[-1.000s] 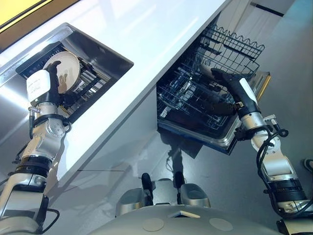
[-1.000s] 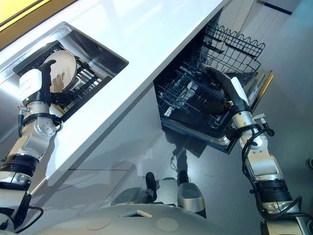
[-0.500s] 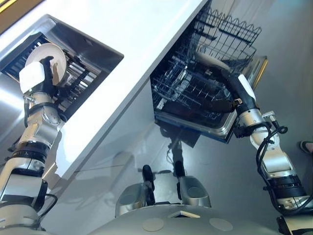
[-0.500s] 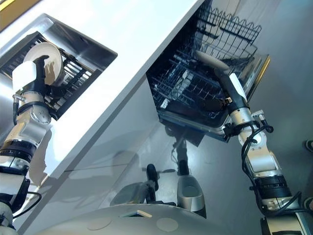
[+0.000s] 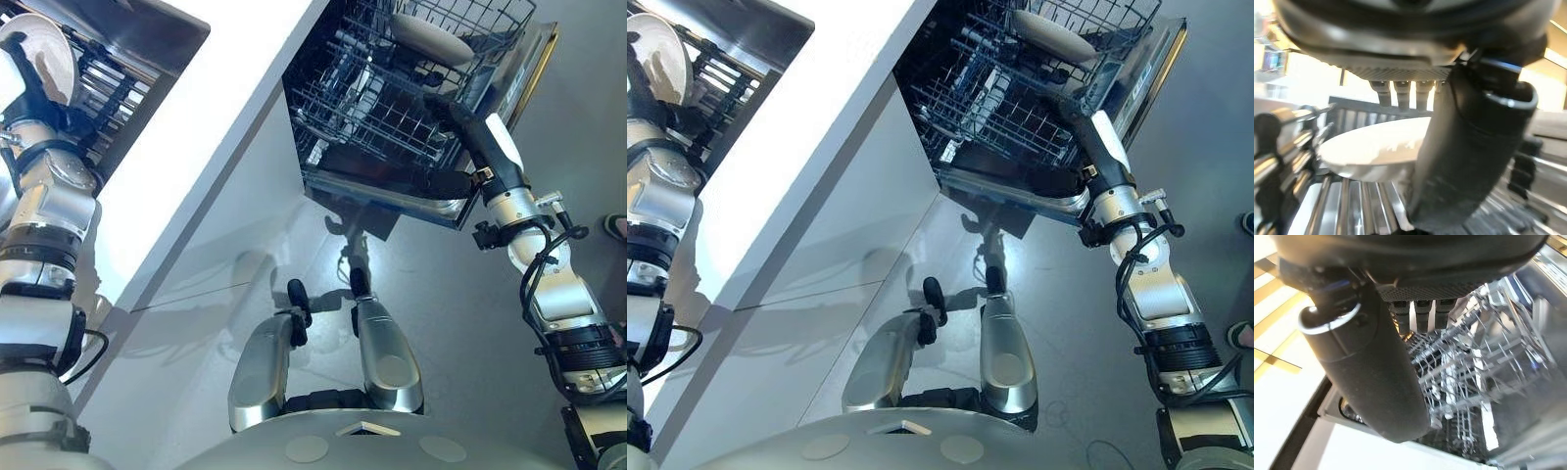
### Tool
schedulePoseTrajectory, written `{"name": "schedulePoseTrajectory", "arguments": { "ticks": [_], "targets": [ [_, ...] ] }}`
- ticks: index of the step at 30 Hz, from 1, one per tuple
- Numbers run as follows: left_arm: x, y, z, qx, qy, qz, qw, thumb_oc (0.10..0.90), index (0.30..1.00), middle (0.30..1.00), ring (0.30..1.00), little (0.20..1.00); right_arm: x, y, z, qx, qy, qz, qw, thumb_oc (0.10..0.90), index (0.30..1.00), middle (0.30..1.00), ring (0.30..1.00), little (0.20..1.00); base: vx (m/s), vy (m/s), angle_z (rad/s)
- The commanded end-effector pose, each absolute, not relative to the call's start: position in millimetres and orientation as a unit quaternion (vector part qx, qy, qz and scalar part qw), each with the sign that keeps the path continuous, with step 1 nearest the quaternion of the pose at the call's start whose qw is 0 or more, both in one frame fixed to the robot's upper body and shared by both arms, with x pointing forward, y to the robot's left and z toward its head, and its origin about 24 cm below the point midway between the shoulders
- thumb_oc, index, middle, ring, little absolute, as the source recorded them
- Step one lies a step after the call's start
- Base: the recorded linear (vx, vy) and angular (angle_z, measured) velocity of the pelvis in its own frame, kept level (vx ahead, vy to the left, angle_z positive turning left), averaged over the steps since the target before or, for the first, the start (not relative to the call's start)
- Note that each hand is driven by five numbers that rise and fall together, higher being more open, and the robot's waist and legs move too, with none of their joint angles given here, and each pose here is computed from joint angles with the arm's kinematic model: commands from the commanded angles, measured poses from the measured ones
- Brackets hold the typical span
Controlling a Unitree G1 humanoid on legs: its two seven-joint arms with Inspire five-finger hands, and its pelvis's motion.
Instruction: Pick up plates and place into dishwasher.
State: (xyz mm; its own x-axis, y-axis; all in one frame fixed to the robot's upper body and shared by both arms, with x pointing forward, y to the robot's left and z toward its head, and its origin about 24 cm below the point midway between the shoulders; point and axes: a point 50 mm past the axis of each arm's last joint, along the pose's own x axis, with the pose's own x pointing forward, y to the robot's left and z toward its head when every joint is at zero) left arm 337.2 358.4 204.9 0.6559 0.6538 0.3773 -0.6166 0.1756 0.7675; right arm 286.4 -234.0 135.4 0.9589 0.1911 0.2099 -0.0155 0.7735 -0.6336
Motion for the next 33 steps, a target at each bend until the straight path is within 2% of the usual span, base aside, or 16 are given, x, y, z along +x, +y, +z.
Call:
{"name": "schedulePoseTrajectory", "arguments": {
  "ticks": [1, 2, 3, 9, 14, 26, 33],
  "targets": [
    [317.9, 382.4, 199.3, 0.419, 0.023, 0.541, 0.729, 0.273, 0.448, 0.448, 0.448, 0.373, 288.7, -223.0, 188.8, -0.298, -0.268, 0.043, 0.915, 0.800, 0.900, 0.900, 0.900, 0.900, -0.08, -0.011, 0.02],
    [316.8, 383.2, 198.3, 0.394, 0.020, 0.551, 0.735, 0.141, 0.335, 0.335, 0.335, 0.241, 289.0, -222.7, 188.7, -0.295, -0.268, 0.041, 0.916, 0.800, 0.900, 0.900, 0.900, 0.900, -0.08, -0.038, 0.04],
    [315.6, 384.4, 195.1, 0.338, 0.015, 0.564, 0.753, 0.100, 0.300, 0.300, 0.300, 0.200, 289.4, -221.3, 187.2, -0.291, -0.268, 0.041, 0.917, 0.800, 0.900, 0.900, 0.900, 0.900, -0.05, -0.053, 0.06],
    [310.6, 379.2, 170.1, 0.210, -0.009, 0.571, 0.794, 0.100, 0.300, 0.300, 0.300, 0.200, 288.5, -214.1, 179.3, -0.275, -0.254, 0.035, 0.926, 0.800, 0.900, 0.900, 0.900, 0.900, 0.01, -0.039, 0.07],
    [304.2, 377.3, 166.1, 0.205, -0.042, 0.578, 0.789, 0.100, 0.300, 0.300, 0.300, 0.200, 283.5, -213.8, 172.5, -0.269, -0.245, 0.036, 0.931, 0.800, 0.900, 0.900, 0.900, 0.900, 0.05, -0.021, 0.11],
    [270.0, 364.9, 194.7, 0.220, -0.263, 0.634, 0.693, 0.100, 0.300, 0.300, 0.300, 0.200, 262.2, -216.4, 147.2, -0.250, -0.219, 0.056, 0.941, 0.800, 0.900, 0.900, 0.900, 0.900, 0.03, -0.048, 0.04],
    [260.5, 353.0, 214.1, 0.260, -0.346, 0.592, 0.680, 0.100, 0.300, 0.300, 0.300, 0.200, 253.6, -218.7, 137.3, -0.241, -0.208, 0.061, 0.946, 0.800, 0.900, 0.900, 0.900, 0.900, 0.01, -0.086, 0.09]
  ]
}}
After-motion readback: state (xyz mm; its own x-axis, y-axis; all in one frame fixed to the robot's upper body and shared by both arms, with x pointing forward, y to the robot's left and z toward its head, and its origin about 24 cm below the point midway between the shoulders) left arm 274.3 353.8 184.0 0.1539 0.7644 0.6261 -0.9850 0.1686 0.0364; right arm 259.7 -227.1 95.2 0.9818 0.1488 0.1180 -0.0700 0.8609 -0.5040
